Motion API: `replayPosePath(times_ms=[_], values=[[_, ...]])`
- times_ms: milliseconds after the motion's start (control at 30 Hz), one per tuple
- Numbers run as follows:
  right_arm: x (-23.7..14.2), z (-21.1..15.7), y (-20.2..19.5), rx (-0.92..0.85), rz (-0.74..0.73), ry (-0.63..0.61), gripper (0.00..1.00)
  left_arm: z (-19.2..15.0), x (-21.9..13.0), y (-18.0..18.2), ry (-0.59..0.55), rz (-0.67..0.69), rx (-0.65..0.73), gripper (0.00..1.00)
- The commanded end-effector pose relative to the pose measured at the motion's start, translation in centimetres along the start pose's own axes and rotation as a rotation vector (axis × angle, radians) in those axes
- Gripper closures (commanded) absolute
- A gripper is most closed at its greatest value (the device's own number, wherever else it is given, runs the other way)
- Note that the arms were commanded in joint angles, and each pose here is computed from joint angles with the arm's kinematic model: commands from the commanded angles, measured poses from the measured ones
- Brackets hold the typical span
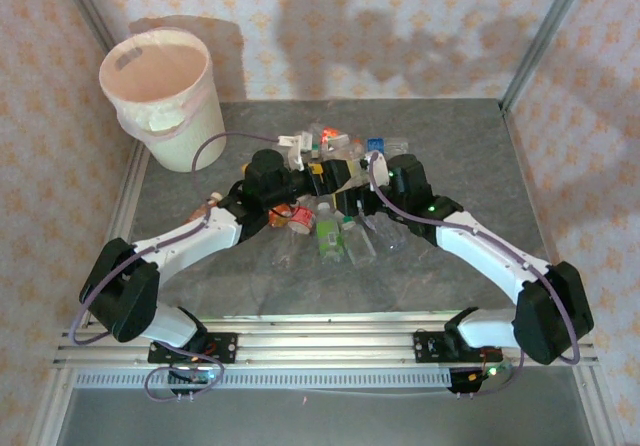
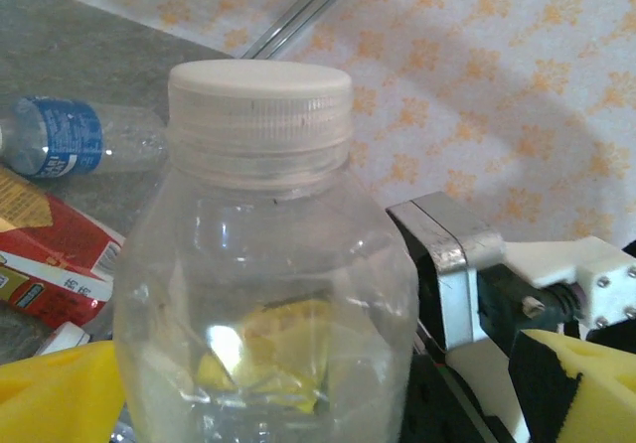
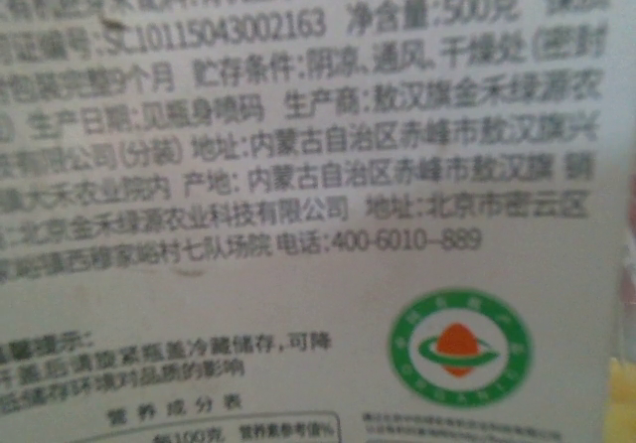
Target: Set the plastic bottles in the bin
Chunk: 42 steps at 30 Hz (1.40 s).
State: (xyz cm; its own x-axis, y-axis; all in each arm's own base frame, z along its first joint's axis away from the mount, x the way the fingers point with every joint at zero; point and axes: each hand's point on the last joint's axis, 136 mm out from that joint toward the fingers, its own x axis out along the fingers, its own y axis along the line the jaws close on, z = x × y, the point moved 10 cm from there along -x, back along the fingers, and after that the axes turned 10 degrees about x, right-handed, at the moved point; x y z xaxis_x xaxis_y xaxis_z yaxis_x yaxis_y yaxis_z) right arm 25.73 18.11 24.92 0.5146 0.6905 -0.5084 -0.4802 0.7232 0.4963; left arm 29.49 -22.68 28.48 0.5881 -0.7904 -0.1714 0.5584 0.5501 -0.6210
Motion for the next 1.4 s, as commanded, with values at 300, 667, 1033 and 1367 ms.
replayPosePath(times_ms=[300, 667, 1033, 1367], values=[[-1.5, 1.1, 1.6, -0.112, 0.060, -0.049, 0.29, 0.3, 1.7, -0.3, 0.038, 0.082, 0.016, 0.28], [-2.4, 1.9, 1.9, -0.113, 0.036, -0.130, 0.01, 1.1, 1.2, 0.4, -0.022, 0.183, 0.020, 0.47], [-5.6, 3.2, 1.8, -0.102, -0.099, -0.386, 0.01, 8.9, -6.5, 1.3, -0.287, 0.798, 0.202, 0.45], [-6.0, 3.2, -0.2, 0.006, -0.325, -0.493, 0.01, 20.6, -14.4, 1.6, -0.685, 1.268, 0.353, 0.47]])
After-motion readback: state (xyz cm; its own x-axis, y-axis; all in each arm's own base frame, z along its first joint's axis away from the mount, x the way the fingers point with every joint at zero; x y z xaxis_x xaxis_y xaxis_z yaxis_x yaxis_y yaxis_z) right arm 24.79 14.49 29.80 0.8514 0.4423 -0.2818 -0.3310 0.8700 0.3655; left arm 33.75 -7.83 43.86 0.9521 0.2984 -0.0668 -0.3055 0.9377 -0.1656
